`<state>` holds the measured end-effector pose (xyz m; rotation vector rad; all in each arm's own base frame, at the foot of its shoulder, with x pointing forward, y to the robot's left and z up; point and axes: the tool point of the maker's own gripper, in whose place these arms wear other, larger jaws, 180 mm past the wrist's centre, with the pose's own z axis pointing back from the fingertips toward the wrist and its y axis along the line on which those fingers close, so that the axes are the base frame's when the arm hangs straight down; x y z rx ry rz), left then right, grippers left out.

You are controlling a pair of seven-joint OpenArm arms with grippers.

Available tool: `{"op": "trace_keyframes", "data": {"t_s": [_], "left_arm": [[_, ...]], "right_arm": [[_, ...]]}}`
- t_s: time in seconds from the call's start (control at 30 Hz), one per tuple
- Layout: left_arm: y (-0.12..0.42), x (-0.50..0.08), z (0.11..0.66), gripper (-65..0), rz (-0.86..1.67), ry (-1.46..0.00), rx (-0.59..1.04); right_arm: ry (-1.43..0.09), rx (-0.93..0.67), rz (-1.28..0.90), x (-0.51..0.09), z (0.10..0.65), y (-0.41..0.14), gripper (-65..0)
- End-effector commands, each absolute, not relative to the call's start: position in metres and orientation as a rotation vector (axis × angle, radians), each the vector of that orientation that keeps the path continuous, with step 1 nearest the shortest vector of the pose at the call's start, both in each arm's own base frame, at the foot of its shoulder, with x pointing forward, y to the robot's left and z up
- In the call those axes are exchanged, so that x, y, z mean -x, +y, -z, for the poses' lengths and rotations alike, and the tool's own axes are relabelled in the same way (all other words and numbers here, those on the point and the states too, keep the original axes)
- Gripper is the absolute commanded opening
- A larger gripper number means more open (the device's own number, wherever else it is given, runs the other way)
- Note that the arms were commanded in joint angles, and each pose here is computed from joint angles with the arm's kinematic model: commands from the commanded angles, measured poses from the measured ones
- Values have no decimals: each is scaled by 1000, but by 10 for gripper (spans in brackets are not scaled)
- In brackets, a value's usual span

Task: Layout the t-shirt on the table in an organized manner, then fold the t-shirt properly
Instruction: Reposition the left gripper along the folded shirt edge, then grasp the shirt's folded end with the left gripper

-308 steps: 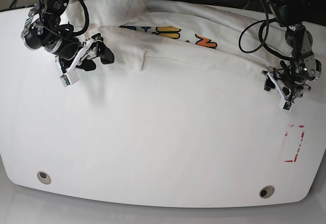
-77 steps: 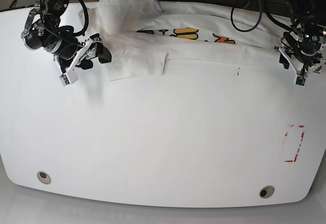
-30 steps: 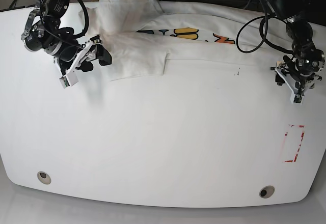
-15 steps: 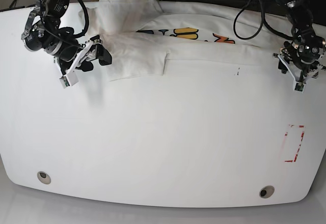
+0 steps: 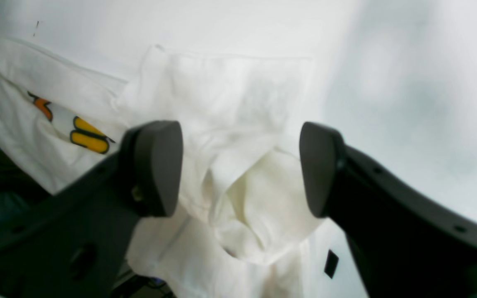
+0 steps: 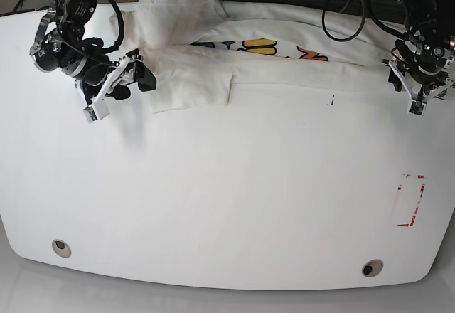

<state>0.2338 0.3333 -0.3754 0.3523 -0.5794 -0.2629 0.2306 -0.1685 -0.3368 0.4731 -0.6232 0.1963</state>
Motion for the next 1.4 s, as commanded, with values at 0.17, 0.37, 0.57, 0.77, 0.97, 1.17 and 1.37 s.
{"op": "trace_keyframes", "data": {"t_s": [0.17,0.37,0.57,0.77,0.97,1.17,1.37], "left_arm": [[351,-227,363,-276,238,-594,-399],[358,-208,371,-276,229,-549,-403],[365,-194,373,-276,233,-518,-409],[373,-183,372,-276,257,-490,-401],[387,-180,363,-276,246,-489,-434],[392,-183,357,-276,254,-498,-446],[393,-204,344,-276,231,-561,-457]], "right_arm": [[-667,-476,-209,-237,326,-170,-225],[-667,-476,-209,-237,326,-170,-225],[-669,-474,-209,-237,325,-171,-225],[-669,-474,-209,-237,325,-171,-225],[-669,-474,-209,-237,325,-171,-225],[-670,-474,-210,-238,325,-171,-225],[-670,-474,-210,-238,325,-171,-225]]}}
